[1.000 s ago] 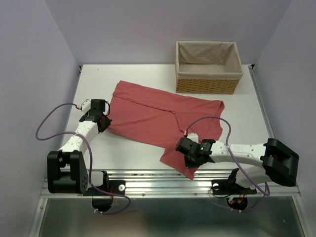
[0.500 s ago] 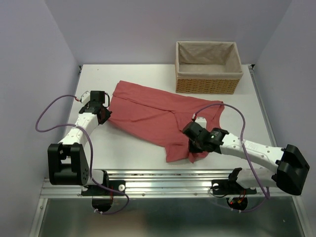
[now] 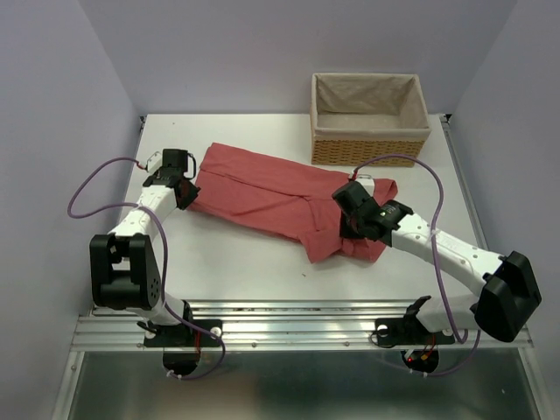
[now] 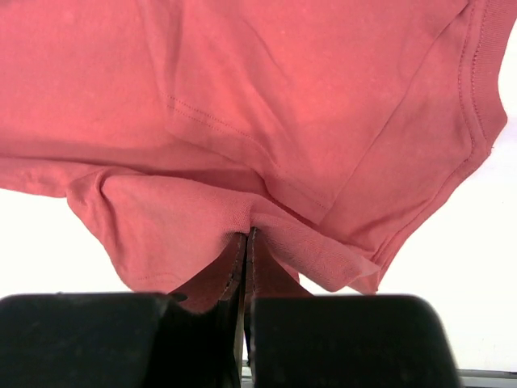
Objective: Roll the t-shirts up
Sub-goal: Fold the T-shirt at the center of the board.
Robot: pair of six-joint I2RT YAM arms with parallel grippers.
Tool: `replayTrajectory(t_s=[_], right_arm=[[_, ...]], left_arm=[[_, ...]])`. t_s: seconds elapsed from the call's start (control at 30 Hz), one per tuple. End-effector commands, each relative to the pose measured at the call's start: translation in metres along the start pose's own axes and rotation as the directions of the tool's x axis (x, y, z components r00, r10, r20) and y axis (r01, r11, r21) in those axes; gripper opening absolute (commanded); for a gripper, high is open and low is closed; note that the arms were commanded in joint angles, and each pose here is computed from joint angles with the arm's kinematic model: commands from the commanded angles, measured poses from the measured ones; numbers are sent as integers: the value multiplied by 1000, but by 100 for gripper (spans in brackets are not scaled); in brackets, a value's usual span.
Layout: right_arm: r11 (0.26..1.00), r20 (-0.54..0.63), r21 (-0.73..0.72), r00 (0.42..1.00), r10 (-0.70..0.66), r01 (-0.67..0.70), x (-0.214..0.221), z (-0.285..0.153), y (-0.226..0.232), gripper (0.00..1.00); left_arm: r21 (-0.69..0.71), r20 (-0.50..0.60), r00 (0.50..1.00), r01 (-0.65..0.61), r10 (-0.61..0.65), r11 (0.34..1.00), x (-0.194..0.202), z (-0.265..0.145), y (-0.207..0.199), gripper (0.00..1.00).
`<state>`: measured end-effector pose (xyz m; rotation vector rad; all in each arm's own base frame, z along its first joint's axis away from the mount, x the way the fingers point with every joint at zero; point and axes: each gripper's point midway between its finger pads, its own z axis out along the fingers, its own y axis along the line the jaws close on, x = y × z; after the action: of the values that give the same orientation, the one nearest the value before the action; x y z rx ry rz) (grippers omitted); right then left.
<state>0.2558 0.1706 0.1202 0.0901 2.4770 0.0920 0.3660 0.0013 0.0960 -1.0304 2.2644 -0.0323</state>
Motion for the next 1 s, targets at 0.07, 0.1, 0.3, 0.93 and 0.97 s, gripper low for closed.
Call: replayTrajectory(t_s=[0.07,0.1,0.3,0.93,0.97], right_arm=[[997,-15,-71,1000,0,-1,0,-13,5,1],[997,-43,-79,999,-8,4,9,-13,4,1],[994,-126,-112,992,-4,-11,37,-33,-9,1],[999,-85,-43,996,-2,-2,28,-25,-16,1],[1000,-74,-31,997,-8,5,24,-23,-17,1]], left_arm=[[13,20,1000,-19,19,1000,-7,-19,5,0],[14,12,1000,-22,22,1000,-4,-20,7,0],[-12,-28,999,-43,43,999,21,-36,35,0],[-75,-26,999,-29,27,997,20,-23,40,0],[-65,-13,1000,-25,25,998,13,-23,33,0]])
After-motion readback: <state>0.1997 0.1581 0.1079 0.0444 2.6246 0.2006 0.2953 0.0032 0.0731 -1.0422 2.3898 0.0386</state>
